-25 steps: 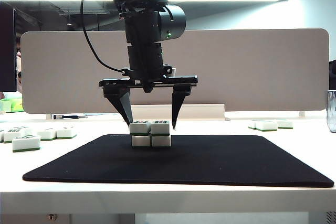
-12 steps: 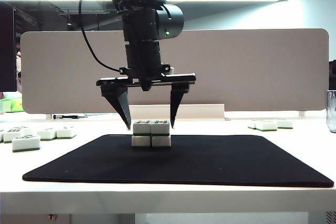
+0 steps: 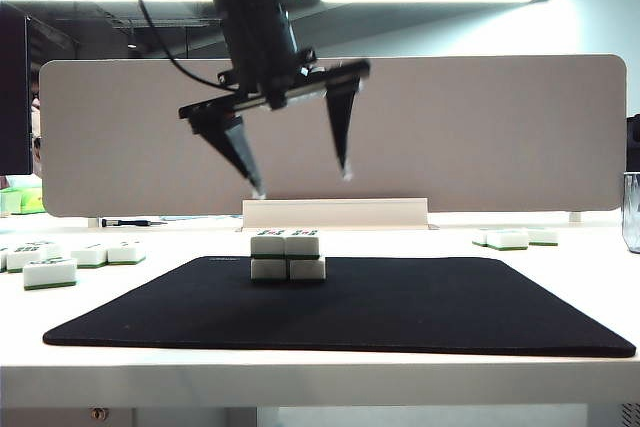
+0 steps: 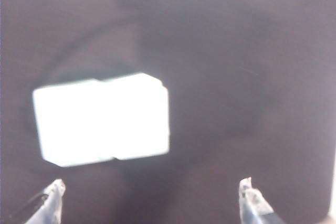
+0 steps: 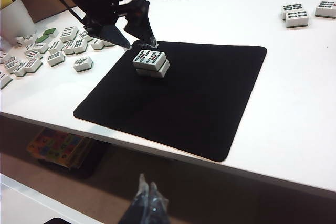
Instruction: Arrange four mahjong tiles into a neat stack, creating two layers of paired tiles.
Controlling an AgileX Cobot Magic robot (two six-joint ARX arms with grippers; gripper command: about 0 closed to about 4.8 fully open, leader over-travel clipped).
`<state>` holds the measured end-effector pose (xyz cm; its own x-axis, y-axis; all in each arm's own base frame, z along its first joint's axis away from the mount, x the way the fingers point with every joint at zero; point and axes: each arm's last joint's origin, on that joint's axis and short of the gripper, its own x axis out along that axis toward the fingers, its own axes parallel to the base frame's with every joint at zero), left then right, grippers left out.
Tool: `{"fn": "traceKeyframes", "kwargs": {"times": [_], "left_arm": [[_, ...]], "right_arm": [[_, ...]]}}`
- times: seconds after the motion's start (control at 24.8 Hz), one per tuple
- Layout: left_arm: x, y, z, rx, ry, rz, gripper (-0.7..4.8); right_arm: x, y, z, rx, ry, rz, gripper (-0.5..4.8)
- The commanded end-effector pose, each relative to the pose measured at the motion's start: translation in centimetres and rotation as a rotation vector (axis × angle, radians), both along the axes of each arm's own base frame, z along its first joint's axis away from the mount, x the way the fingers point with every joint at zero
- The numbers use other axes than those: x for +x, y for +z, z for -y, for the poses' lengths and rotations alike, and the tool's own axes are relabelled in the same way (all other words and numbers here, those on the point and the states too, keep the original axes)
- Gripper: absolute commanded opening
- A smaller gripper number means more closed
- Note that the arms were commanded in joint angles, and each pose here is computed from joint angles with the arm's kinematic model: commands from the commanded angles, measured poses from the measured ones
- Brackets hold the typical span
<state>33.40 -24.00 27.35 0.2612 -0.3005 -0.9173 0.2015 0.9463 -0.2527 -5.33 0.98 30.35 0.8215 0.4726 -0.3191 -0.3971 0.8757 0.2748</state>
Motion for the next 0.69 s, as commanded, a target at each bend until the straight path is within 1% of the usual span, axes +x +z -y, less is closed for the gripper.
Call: {"fn": "traceKeyframes", "kwargs": {"times": [0.04, 0.08, 0.12, 0.2, 0.28, 0.36, 0.44, 0.48, 0.52, 0.57, 0.65, 0.69], "left_arm": [[-1.0, 2.0, -0.3, -0.119, -0.050, -0.030, 4.28], [-1.5, 2.9, -0.5, -0.149, -0.064, -0.035, 4.25], [-1.7, 3.4, -0.7, -0.154, -0.065, -0.029, 4.23], [-2.4, 4.5, -1.2, -0.161, -0.068, -0.010, 3.32], [-3.1, 5.8, -1.9, -0.162, -0.101, 0.023, 2.21], [-3.8, 6.5, -2.4, -0.149, -0.134, 0.033, 1.63], [-4.2, 6.9, -2.7, -0.135, -0.169, 0.041, 1.22], [-4.5, 7.2, -3.0, -0.115, -0.215, 0.051, 0.59], [-4.7, 7.3, -3.1, -0.108, -0.230, 0.053, 0.39], [-5.0, 7.5, -3.3, -0.085, -0.275, 0.057, -0.08], [-5.3, 7.5, -3.6, -0.062, -0.295, 0.056, -0.06], [-5.6, 7.6, -3.9, -0.021, -0.291, 0.050, -0.06]], "right_arm": [[-0.3, 0.0, 0.0, 0.006, 0.022, 0.017, -0.01], [-0.4, -0.1, -0.1, 0.017, 0.052, 0.008, -0.01], [-0.4, -0.1, -0.2, 0.022, 0.067, 0.004, -0.01], [-0.5, -0.1, -0.2, 0.030, 0.086, 0.002, -0.01], [-0.5, -0.1, -0.2, 0.032, 0.092, 0.002, -0.01], [-0.5, -0.1, -0.2, 0.033, 0.095, 0.002, -0.01], [-0.5, -0.1, -0.2, 0.035, 0.100, 0.001, -0.01], [-0.6, -0.1, -0.3, 0.046, 0.128, 0.001, -0.01], [-0.6, -0.1, -0.3, 0.049, 0.136, 0.001, -0.01], [-0.6, 0.0, -0.4, 0.061, 0.167, 0.000, -0.01], [-0.7, 0.0, -0.5, 0.070, 0.191, 0.000, -0.01], [-0.7, 0.0, -0.5, 0.075, 0.204, 0.000, -0.01]]}}
